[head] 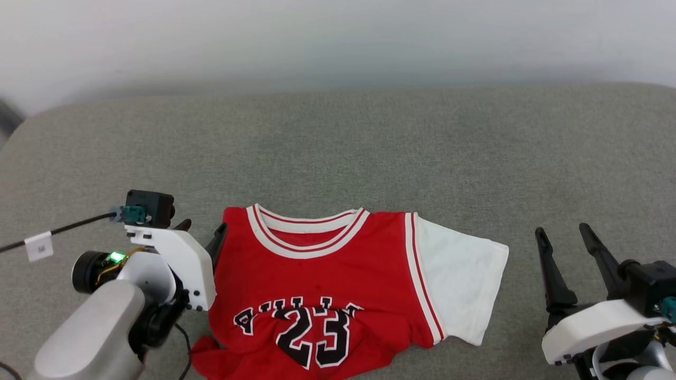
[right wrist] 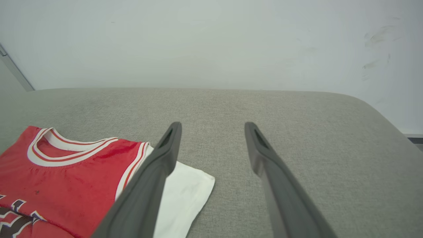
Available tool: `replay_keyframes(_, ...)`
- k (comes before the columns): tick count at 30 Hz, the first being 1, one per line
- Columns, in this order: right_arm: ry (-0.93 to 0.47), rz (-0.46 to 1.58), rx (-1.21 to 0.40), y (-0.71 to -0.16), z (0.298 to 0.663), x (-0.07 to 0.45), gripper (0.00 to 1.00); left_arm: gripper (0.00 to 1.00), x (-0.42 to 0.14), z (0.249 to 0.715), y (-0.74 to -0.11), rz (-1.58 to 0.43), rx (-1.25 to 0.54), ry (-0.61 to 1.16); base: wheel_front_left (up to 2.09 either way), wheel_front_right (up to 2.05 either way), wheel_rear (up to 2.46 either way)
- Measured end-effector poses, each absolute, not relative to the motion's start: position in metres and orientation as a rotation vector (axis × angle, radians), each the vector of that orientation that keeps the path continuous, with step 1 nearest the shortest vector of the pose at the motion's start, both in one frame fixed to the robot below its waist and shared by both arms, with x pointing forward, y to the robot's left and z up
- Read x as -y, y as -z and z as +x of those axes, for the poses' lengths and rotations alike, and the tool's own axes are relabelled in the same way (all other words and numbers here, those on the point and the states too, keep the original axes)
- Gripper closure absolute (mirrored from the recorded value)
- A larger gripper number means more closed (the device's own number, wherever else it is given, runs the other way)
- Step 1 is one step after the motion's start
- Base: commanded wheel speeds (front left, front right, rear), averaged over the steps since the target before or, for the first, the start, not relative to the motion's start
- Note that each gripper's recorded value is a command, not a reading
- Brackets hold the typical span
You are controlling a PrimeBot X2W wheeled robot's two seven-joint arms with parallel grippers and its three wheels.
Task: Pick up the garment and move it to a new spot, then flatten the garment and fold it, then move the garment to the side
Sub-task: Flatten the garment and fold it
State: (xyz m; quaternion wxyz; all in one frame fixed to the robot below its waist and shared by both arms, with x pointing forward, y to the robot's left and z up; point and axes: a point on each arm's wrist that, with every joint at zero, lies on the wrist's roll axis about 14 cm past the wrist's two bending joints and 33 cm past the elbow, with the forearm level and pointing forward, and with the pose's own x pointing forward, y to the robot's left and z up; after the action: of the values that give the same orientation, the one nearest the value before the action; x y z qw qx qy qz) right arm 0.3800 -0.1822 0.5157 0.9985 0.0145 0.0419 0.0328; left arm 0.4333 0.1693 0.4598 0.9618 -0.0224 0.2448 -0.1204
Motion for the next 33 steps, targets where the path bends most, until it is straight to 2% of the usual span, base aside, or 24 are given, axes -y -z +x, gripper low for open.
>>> replay_keyframes(5,-0.048,0.042,-0.111,-0.501,0.392,0.188,0.0,0.0,-0.157,0.446,-0.422,-0.008,-0.691,0.333,0.0,0.0,0.0)
replay_keyframes(12,-0.002,0.06,-0.164,-0.478,0.391,0.202,0.0,0.0,-0.155,0.439,-0.371,0.041,-0.98,0.378,0.0,0.0,0.0)
replay_keyframes(13,0.004,0.061,-0.168,-0.476,0.39,0.204,0.0,0.2,-0.154,0.439,-0.369,0.041,-1.002,0.384,0.0,0.0,0.0)
replay_keyframes(14,0.01,0.062,-0.169,-0.475,0.389,0.206,0.0,0.74,-0.152,0.439,-0.367,0.034,-1.018,0.391,0.0,0.0,0.0)
replay_keyframes(15,0.014,0.065,-0.171,-0.474,0.389,0.207,0.0,1.0,-0.152,0.439,-0.366,0.036,-1.023,0.394,0.0,0.0,0.0)
replay_keyframes(20,0.025,0.069,-0.165,-0.475,0.386,0.21,0.0,1.0,-0.147,0.437,-0.367,0.04,-1.016,0.396,0.0,0.0,0.0)
replay_keyframes(23,0.021,0.07,-0.153,-0.479,0.386,0.21,0.0,1.0,-0.152,0.441,-0.374,0.076,-0.952,0.369,0.0,0.0,0.0)
replay_keyframes(28,0.015,0.07,-0.121,-0.491,0.384,0.208,0.0,1.0,-0.15,0.462,-0.414,0.172,-0.72,0.347,0.0,0.0,0.0)
replay_keyframes(33,0.006,0.071,-0.108,-0.498,0.378,0.205,0.0,1.0,-0.103,0.462,-0.463,0.264,-0.501,0.462,0.0,0.0,0.0)
